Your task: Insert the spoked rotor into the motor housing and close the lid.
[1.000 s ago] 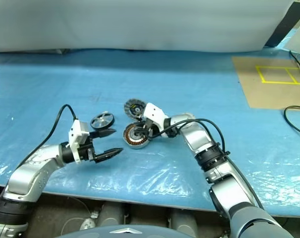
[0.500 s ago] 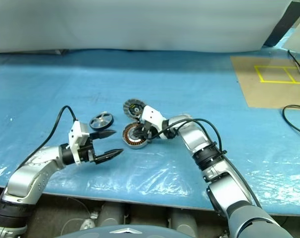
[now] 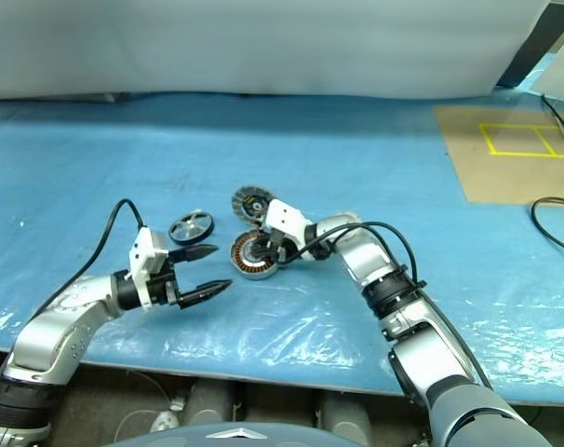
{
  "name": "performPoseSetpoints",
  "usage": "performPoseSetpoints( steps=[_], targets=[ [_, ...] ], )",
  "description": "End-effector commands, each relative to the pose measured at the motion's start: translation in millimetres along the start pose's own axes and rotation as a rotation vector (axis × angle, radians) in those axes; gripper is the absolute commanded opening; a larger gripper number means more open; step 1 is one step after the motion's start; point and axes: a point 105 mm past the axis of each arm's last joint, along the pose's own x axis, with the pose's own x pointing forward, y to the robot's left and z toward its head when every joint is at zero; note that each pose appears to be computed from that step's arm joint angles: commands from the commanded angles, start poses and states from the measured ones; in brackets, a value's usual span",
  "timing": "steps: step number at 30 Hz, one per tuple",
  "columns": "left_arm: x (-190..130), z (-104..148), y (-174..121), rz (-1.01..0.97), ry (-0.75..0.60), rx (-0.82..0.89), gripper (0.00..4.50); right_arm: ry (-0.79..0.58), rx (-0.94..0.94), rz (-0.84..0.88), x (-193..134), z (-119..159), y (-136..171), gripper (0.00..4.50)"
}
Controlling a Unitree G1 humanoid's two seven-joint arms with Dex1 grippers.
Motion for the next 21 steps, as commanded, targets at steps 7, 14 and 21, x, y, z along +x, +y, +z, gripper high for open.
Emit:
performPoseSetpoints(
  steps=[7,14,21],
  targets=[
    [-3.2,13.0,3.1,-0.001,-0.022,0.032,4.42,-0.024,-0.036,-0.027,-3.9,8.0,-4.8,1.58],
    [-5.1,9.0,4.0,0.001,-0.018,0.026,4.42,-0.041,-0.017,-0.051,-4.1,13.4,-9.1,3.26],
    [-6.4,5.8,3.3,0.0,-0.016,0.02,4.42,-0.165,0.06,-0.043,-14.9,37.1,-11.2,3.26]
  ],
)
